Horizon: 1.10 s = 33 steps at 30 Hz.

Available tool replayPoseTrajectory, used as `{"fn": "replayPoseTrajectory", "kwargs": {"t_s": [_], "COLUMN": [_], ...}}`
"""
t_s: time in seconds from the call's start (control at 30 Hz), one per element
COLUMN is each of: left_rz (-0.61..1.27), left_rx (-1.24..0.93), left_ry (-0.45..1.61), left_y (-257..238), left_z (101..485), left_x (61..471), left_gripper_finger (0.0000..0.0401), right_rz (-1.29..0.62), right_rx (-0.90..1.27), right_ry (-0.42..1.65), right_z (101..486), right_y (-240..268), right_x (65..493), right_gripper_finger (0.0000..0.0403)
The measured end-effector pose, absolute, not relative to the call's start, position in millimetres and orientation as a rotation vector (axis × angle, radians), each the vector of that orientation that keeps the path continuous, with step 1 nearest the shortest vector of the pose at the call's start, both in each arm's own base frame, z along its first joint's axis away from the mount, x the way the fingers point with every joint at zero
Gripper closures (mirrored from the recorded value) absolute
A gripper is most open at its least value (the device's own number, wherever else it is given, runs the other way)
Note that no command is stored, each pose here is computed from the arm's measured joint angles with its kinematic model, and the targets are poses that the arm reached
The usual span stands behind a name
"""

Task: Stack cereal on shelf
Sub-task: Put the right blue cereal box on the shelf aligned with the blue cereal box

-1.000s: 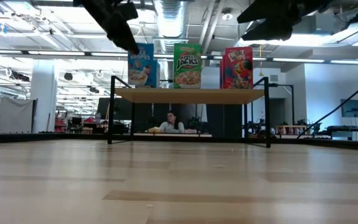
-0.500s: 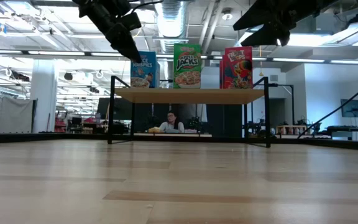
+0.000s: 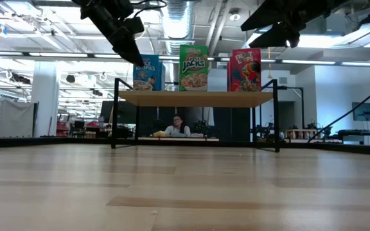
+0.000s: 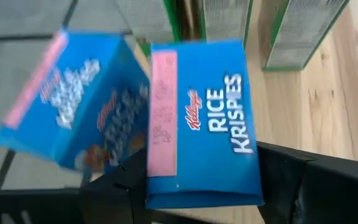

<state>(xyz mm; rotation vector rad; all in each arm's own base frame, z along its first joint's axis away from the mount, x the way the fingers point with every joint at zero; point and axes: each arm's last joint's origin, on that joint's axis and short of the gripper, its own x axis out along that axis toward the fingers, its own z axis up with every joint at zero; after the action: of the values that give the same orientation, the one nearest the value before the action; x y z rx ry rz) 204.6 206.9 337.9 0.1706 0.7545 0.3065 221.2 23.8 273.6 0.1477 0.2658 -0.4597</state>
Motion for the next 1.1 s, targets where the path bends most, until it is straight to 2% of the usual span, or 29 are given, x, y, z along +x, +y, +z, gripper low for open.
{"fn": "replayPoseTrajectory", "kwargs": {"t_s": [0.53, 1.1], "left_rz": [0.356, 0.448], "left_rx": [0.124, 0.161], "left_ry": [0.788, 0.76], "left_y": [207.5, 187.1], "left_z": [334.6, 360.6], "left_x": [203.3, 181.5], "left_gripper_finger": [0.0128, 0.0121], "right_rz": [-0.457, -0.457], "right_rx": [0.147, 0.147], "right_ry": [0.266, 0.266], "right_z": [273.6, 273.6], "right_y": [24.2, 24.2], "right_x": [221.1, 221.1], "right_gripper_finger": [0.0023, 0.0023]}}
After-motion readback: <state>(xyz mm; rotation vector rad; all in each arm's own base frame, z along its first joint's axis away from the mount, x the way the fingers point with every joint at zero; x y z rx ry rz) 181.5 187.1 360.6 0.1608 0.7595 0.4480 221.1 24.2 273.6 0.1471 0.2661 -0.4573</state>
